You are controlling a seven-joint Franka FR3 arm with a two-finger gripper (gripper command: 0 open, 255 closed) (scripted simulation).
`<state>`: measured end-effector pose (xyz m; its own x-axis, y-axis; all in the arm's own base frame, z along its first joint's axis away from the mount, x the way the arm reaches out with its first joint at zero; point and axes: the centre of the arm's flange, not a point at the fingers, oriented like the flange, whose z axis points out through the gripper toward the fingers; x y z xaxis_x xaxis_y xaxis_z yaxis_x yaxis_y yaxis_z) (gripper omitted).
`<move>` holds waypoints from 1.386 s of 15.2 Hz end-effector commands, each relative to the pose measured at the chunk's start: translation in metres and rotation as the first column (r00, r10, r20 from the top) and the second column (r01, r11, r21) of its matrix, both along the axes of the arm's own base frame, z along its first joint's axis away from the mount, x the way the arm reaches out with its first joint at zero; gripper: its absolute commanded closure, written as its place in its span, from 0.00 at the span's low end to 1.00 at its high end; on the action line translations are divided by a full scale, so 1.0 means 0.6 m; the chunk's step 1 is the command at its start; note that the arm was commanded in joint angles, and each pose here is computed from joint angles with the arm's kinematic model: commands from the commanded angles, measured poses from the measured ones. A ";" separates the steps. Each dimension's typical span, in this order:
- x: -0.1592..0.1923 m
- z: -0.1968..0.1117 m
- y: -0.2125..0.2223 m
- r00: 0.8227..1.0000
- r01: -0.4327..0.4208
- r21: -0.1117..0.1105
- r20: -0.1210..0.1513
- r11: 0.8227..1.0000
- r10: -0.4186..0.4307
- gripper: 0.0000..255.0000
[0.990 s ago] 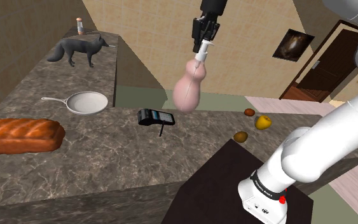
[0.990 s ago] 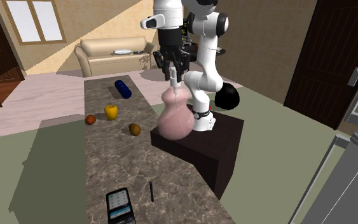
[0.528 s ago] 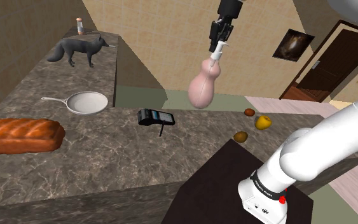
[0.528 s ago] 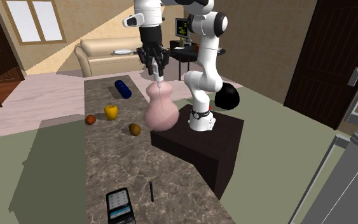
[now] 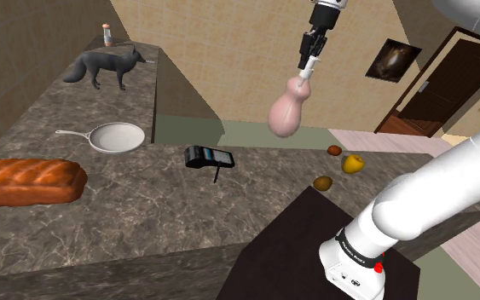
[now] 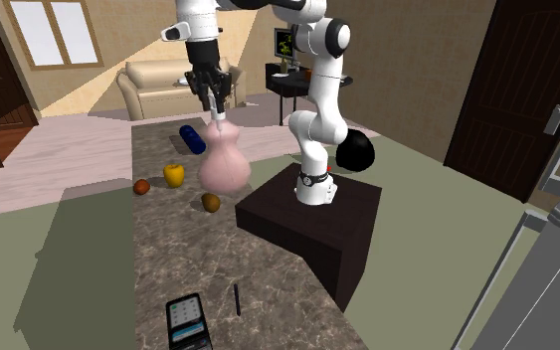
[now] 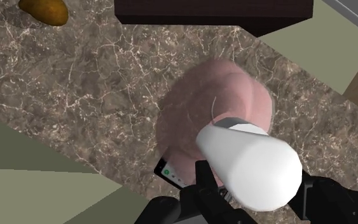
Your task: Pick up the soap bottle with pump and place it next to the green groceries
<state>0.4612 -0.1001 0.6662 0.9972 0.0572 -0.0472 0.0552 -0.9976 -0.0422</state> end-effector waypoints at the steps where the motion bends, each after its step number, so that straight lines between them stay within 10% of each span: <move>1: -0.006 0.004 -0.044 1.000 -0.002 0.000 0.001 1.000 0.002 1.00; 21: -0.033 0.005 -0.483 1.000 -0.002 0.000 0.001 1.000 0.002 1.00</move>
